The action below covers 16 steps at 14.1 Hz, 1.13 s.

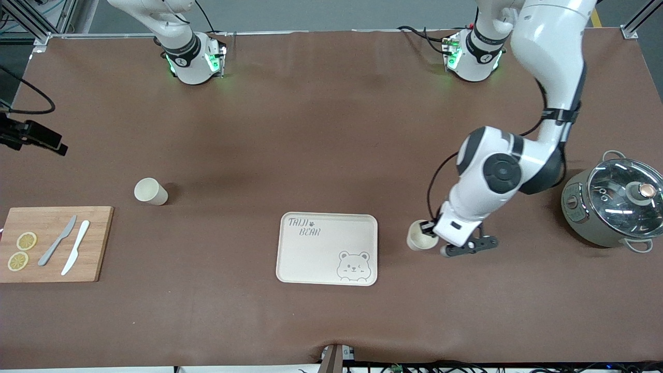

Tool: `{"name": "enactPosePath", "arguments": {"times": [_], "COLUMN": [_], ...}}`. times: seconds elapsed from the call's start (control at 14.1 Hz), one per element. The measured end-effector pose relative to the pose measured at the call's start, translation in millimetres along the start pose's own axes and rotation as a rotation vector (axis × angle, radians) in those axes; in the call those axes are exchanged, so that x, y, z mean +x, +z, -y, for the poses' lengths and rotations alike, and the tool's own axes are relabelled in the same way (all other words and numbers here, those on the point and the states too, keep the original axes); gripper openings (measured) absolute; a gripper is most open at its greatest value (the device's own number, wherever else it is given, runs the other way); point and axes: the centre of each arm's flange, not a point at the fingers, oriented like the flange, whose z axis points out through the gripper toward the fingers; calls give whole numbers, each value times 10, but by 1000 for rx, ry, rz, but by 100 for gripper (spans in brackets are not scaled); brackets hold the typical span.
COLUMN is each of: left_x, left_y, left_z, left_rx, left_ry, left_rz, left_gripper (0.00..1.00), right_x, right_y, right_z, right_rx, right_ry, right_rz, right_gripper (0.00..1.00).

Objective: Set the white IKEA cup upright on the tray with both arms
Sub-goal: 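Carry the white cup with the left gripper onto the bear tray, then release the cup on the tray while the right gripper reaches the other cup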

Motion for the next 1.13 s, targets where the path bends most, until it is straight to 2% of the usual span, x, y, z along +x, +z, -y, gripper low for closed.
{"name": "enactPosePath", "arguments": {"times": [0.07,0.35,0.64,0.85,0.92,1.13], "left_x": [-67,-261,-397,-465,-458,-329], "left_y": [94,403,675,946,990,894], "left_z": [-161,-764,-1027,-1078,-1070,-1040], "left_rx": [-3,-28,-48,-61,-64,-76], "left_ry": [-33,-150,-184,-179,-180,-190], "left_rz": [7,14,13,8,5,-23], "left_gripper": [3,3,3,6,12,44], "right_x": [100,348,358,599,667,773], "right_y": [114,535,594,1085,1290,1896], "right_z": [6,-2,247,356,381,404], "right_rx": [1,1,3,13,18,13], "right_ry": [0,4,-37,-47,-48,-45], "right_rz": [-8,21,25,30,49,141], "right_gripper": [100,100,100,100,100,100]}}
